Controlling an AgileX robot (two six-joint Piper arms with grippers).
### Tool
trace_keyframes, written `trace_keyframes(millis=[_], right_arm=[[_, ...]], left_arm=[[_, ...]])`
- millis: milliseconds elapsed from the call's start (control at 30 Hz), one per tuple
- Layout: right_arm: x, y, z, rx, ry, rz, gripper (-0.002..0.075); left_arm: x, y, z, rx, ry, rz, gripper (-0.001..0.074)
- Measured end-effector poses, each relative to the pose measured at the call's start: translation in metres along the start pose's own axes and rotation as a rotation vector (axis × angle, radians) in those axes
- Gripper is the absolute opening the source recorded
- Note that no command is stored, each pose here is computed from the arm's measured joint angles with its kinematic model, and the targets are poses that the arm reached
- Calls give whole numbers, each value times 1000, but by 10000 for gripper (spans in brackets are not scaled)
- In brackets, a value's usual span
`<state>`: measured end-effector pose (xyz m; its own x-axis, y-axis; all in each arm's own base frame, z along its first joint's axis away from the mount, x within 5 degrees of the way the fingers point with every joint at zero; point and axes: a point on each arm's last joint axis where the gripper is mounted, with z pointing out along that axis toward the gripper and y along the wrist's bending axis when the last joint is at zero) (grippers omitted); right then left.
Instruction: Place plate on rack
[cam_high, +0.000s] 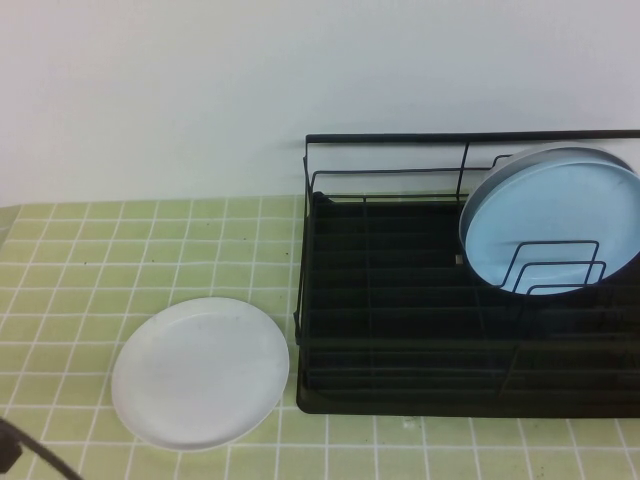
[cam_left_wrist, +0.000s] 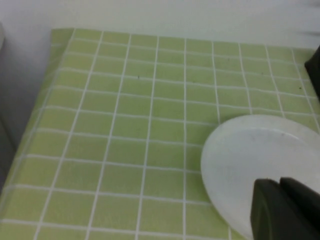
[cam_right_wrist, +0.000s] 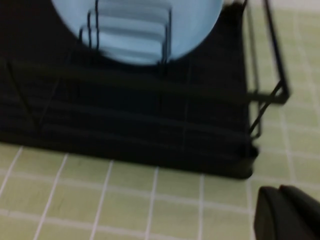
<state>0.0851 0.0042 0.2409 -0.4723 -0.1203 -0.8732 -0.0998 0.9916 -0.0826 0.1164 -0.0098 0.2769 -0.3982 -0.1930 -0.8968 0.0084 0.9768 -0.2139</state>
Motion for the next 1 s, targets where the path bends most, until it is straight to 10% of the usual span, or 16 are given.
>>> trace_keyframes(millis=[200, 467, 1000], right_arm=[[-1, 7, 17, -108, 143, -7, 4], [-3, 13, 16, -183, 108, -61, 4], [-4, 13, 16, -184, 96, -67, 3]], left_arm=[[-15, -4, 33, -20, 285, 28, 66], [-53, -15, 88, 3, 547, 55, 534], [-42, -8, 217, 35, 705, 92, 449]])
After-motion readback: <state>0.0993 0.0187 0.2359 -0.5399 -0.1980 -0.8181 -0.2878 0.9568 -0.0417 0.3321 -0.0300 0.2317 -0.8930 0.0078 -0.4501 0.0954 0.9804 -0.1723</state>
